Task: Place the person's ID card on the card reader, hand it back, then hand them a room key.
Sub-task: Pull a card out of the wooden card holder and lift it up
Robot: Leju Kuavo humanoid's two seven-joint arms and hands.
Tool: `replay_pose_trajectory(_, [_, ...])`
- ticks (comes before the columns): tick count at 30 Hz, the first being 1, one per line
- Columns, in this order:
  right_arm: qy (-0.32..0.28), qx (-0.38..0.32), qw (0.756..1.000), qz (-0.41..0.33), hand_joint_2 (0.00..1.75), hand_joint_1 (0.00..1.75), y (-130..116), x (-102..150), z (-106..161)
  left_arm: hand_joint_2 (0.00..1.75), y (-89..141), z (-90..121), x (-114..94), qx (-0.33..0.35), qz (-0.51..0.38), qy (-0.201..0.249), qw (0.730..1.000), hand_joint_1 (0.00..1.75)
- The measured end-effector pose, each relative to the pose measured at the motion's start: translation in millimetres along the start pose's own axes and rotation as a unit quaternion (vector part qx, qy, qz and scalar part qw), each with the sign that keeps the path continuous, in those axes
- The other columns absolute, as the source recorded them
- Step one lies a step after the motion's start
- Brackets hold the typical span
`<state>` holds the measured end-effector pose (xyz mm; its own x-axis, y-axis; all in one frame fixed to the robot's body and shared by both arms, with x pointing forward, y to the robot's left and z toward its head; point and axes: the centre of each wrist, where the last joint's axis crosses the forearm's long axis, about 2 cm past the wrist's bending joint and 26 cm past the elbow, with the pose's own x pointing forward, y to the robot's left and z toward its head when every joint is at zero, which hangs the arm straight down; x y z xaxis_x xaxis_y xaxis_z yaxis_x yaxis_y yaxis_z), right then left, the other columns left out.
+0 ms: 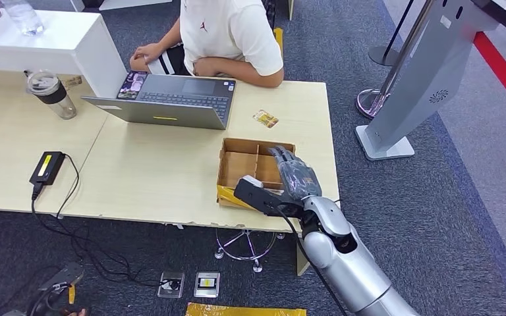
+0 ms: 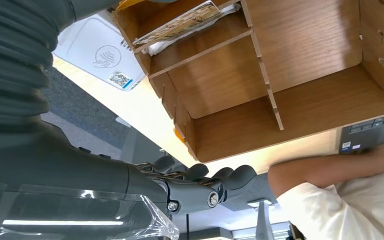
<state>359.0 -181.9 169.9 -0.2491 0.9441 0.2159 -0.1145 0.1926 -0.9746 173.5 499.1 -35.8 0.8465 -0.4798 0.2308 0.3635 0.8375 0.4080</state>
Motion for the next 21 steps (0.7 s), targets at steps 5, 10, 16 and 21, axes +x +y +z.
replay_pose_trajectory(5, [0.002, 0.001, 1.000, 0.001, 1.75, 0.00, 0.5, -1.0, 0.4, 1.75, -0.6, -0.2, 1.9, -0.001, 0.000, -0.002, 1.000, 0.00])
replay_pose_trajectory(10, [0.004, 0.002, 1.000, 0.001, 1.75, 0.00, 1.3, -1.5, 0.9, 1.75, -0.5, -0.3, 2.9, 0.000, -0.001, -0.002, 1.000, 0.00])
replay_pose_trajectory(16, [0.005, 0.003, 1.000, 0.003, 1.75, 0.00, 1.7, -3.0, 1.3, 1.75, -1.3, -0.4, 3.6, -0.001, -0.001, -0.003, 1.000, 0.00])
replay_pose_trajectory(21, [0.006, 0.003, 1.000, 0.004, 1.75, 0.00, 1.9, -3.3, 1.4, 1.75, -1.7, -0.5, 3.8, -0.001, -0.001, -0.003, 1.000, 0.00])
